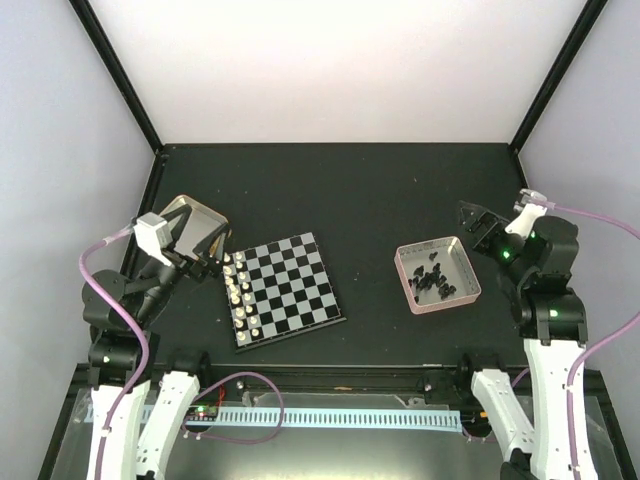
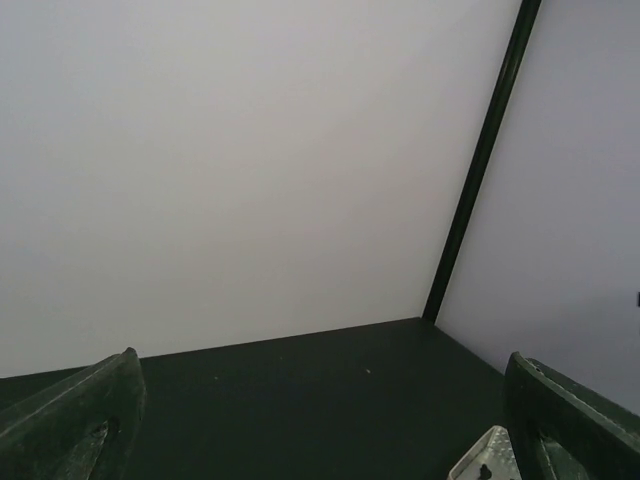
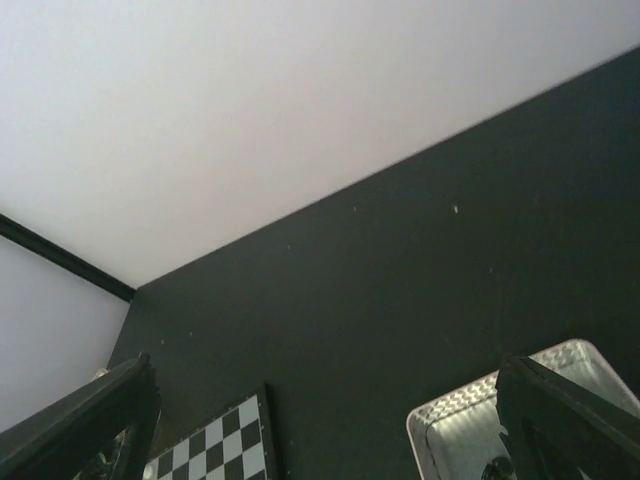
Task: Set up the chess pieces on the board
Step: Pick up the chess piece from the storage box.
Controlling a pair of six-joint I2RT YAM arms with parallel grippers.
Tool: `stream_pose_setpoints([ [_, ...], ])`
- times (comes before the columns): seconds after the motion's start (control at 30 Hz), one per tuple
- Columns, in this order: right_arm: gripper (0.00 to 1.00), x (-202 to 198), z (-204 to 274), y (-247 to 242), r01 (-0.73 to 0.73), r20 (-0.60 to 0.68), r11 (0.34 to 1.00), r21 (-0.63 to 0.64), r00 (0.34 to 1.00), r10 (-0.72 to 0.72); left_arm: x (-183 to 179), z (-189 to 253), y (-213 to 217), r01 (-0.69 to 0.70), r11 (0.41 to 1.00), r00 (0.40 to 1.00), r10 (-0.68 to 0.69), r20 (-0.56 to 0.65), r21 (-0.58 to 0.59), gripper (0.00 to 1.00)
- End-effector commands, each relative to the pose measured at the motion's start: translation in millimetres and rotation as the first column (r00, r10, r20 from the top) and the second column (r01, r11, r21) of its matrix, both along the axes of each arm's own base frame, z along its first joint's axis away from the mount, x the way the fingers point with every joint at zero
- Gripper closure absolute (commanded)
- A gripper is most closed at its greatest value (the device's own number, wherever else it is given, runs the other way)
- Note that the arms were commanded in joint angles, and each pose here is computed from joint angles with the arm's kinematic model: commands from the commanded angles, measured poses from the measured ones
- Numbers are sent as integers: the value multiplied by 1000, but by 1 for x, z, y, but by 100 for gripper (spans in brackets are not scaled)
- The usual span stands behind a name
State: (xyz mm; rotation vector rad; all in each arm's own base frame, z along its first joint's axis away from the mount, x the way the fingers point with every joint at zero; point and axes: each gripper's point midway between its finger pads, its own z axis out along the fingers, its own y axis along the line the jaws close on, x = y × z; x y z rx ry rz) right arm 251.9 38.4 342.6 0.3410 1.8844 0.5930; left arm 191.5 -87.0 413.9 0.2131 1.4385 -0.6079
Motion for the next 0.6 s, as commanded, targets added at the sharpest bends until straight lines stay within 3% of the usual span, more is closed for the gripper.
stream_pose_setpoints([
  [0.0,7,13,-25,9,-30,-92,994,100,995,39,-4,3,-6,47,999,999,-47,16,-20,1],
  [0.17,11,33,-59,35,-162,-184,966,202,962,200,-1,-7,-10,73,997,997,-73,-14,2,1],
  [0.33,13,51,-110,39,-165,-271,963,211,937,220,2,-18,-20,132,990,991,-132,-4,38,1],
  [0.47,24,55,-160,37,-108,-413,984,143,897,158,10,-30,-19,123,991,992,-122,-12,53,1],
  [0.57,40,52,-198,39,-96,-516,990,101,846,135,12,-34,-20,127,990,992,-126,-18,59,1],
])
